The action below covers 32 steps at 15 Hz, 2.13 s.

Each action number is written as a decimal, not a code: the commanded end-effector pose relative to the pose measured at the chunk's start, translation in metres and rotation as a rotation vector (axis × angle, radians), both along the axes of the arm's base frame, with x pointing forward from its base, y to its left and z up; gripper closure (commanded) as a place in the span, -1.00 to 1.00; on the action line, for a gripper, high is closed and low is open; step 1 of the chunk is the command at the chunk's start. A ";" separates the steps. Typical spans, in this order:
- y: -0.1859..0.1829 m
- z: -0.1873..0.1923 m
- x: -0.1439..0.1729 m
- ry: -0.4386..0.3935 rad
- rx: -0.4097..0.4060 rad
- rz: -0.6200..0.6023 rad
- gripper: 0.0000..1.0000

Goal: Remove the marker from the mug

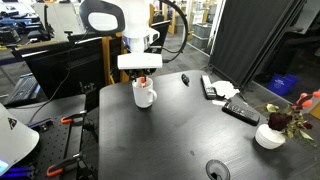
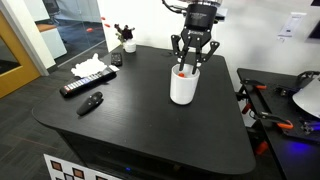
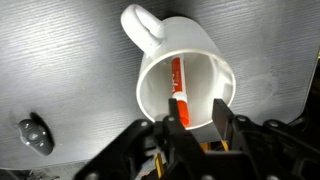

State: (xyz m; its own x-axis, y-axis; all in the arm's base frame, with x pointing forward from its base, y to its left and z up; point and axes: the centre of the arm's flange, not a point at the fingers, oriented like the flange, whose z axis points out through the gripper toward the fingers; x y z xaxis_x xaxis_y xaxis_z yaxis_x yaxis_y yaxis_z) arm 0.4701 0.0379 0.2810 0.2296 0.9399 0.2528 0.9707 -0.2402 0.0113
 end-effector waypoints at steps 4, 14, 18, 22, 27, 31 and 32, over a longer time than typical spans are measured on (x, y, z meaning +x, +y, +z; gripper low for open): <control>0.003 -0.005 0.008 -0.034 -0.018 0.016 0.32; 0.007 -0.010 0.015 -0.036 -0.017 0.025 0.49; 0.010 -0.012 0.020 -0.033 -0.010 0.031 0.47; 0.014 -0.017 0.024 -0.025 -0.007 0.039 0.84; 0.013 -0.012 0.022 -0.033 -0.016 0.035 0.91; 0.010 -0.008 0.018 -0.039 -0.022 0.028 0.91; 0.009 -0.007 0.018 -0.041 -0.024 0.028 0.91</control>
State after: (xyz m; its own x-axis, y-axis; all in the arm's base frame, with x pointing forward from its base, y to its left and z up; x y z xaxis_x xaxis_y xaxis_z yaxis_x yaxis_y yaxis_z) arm 0.4883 0.0507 0.2684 0.2043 0.9471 0.2475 0.9763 -0.2157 0.0196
